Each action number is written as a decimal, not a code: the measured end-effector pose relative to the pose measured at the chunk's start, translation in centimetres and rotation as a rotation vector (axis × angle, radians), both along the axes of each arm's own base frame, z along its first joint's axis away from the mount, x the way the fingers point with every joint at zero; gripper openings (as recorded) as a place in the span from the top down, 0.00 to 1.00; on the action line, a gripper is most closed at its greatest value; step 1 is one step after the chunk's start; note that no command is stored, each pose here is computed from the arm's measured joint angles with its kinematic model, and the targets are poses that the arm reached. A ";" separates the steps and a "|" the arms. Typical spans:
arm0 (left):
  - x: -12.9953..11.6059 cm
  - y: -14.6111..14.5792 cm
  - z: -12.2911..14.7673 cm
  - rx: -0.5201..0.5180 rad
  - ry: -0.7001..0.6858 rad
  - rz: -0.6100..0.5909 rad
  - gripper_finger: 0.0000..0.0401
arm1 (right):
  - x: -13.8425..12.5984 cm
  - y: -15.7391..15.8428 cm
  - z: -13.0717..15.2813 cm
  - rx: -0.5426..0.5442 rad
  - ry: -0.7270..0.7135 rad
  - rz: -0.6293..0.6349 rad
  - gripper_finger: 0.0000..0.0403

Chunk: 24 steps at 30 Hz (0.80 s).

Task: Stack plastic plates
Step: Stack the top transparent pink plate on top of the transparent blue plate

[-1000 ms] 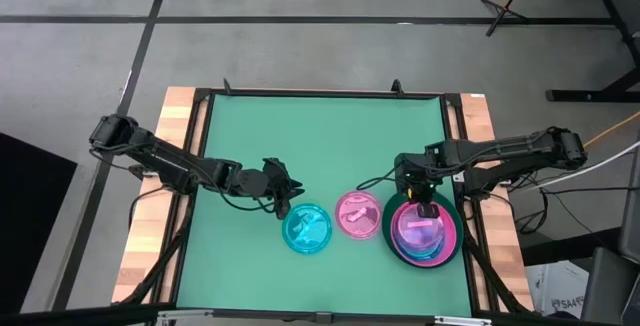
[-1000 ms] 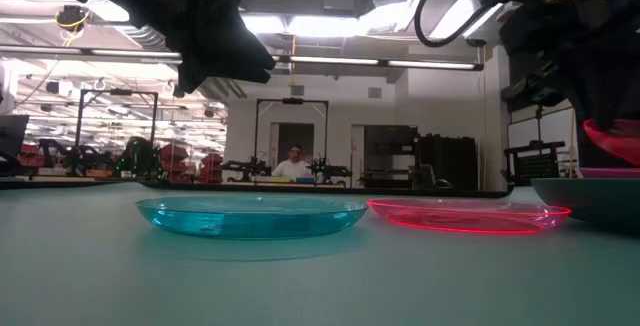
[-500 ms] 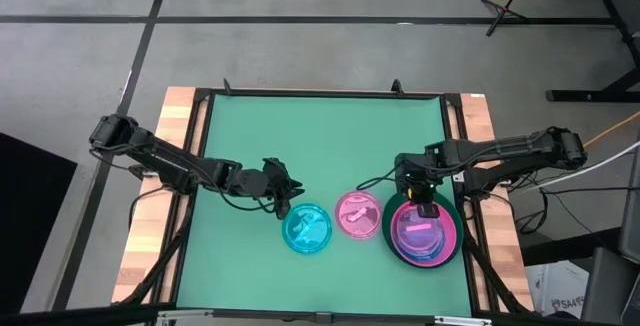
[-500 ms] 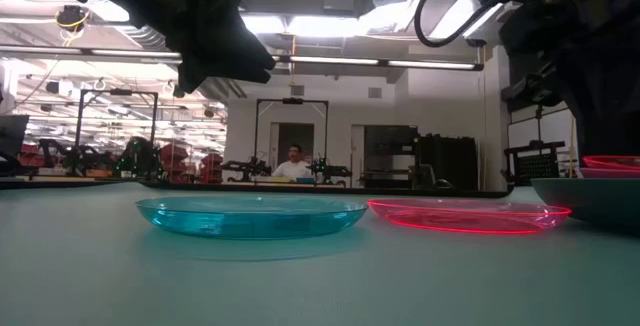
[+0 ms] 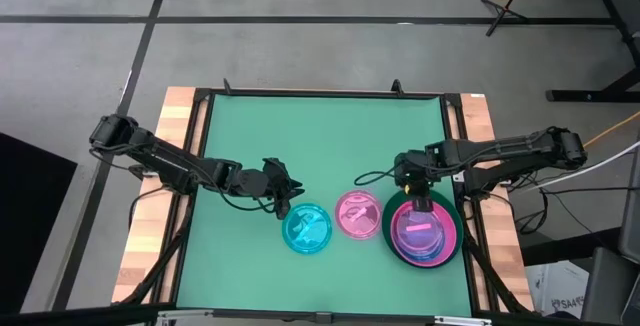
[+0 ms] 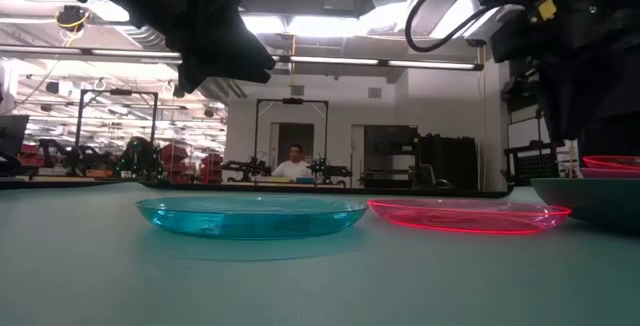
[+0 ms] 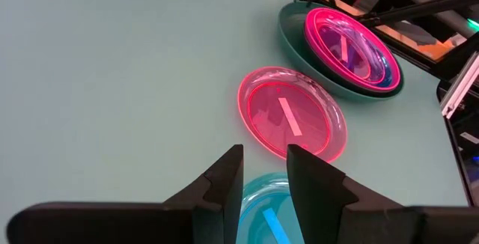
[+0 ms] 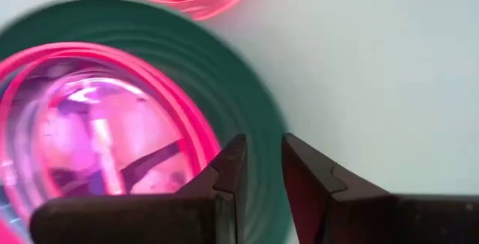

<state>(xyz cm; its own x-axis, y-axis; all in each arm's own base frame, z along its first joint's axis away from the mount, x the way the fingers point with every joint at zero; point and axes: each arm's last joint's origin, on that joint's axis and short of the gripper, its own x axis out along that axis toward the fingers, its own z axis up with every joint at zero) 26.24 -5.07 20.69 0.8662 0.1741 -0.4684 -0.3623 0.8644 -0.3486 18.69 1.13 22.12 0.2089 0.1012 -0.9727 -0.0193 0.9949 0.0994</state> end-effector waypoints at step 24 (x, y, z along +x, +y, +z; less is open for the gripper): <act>0.0 0.0 0.0 0.000 0.000 0.000 0.76 | 1.8 0.4 -3.2 0.117 0.188 0.016 0.82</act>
